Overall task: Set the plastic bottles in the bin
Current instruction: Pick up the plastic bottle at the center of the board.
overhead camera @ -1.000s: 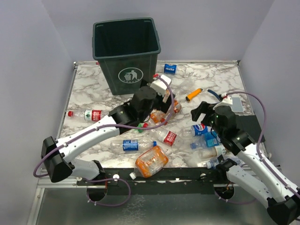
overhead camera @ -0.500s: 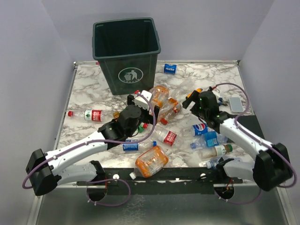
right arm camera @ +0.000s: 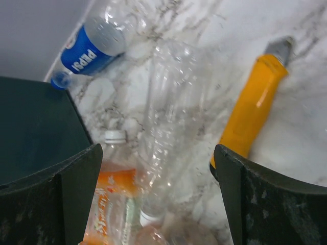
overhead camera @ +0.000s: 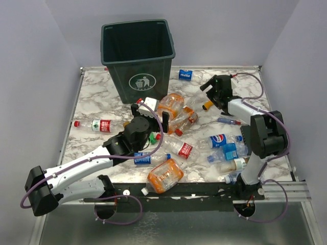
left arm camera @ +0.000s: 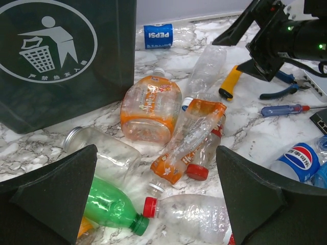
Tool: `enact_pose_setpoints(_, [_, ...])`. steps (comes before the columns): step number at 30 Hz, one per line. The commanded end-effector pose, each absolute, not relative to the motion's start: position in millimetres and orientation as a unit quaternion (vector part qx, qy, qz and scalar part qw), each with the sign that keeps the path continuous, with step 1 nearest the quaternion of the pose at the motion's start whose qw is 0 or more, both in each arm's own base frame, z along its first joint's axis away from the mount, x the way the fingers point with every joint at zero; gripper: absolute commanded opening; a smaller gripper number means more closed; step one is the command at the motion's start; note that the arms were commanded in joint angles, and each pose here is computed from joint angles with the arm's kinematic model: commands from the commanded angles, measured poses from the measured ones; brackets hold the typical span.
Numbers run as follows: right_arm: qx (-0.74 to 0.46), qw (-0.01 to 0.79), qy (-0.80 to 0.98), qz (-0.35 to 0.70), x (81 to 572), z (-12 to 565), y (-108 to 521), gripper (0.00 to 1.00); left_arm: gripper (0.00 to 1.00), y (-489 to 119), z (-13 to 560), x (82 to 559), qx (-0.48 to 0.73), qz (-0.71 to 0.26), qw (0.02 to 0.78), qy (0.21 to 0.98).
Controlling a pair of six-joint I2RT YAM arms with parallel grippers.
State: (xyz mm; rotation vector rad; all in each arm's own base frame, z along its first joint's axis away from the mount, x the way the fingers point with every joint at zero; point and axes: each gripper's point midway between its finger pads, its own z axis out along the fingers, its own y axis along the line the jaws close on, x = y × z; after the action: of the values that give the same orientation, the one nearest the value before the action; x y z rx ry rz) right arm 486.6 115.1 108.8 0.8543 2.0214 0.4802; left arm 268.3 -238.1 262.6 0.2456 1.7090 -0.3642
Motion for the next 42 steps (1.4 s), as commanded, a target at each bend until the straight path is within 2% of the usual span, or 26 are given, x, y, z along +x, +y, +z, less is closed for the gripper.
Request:
enact_pose_setpoints(1, [0.329, 0.452, 0.807, 0.19, 521, 122, 115, 0.94, 0.99, -232, 266, 268, 0.096, -0.152, 0.644, 0.744])
enact_pose_setpoints(10, [0.331, 0.393, 0.848, 0.13, 534, 68, 111, 0.91, 0.99, -232, 268, 267, 0.097, -0.155, 0.643, 0.743])
enact_pose_setpoints(20, [0.329, 0.366, 0.86, 0.133, 535, 42, 117, 0.86, 0.99, -235, 268, 267, 0.102, -0.159, 0.641, 0.744])
enact_pose_setpoints(25, [0.321, 0.353, 0.865, 0.154, 530, 31, 126, 0.78, 0.99, -237, 267, 266, 0.103, -0.162, 0.639, 0.744])
enact_pose_setpoints(29, [0.315, 0.354, 0.863, 0.175, 531, 35, 133, 0.64, 0.99, -236, 267, 266, 0.104, -0.162, 0.639, 0.745])
enact_pose_setpoints(32, [0.309, 0.378, 0.85, 0.197, 535, 58, 136, 0.55, 0.99, -237, 268, 266, 0.105, -0.163, 0.639, 0.745])
enact_pose_setpoints(36, [0.282, 0.425, 0.828, 0.234, 539, 116, 141, 0.49, 0.99, -235, 268, 267, 0.105, -0.159, 0.641, 0.744])
enact_pose_setpoints(42, [0.213, 0.533, 0.774, 0.267, 488, 233, 136, 0.47, 0.99, -222, 272, 270, 0.082, -0.136, 0.652, 0.742])
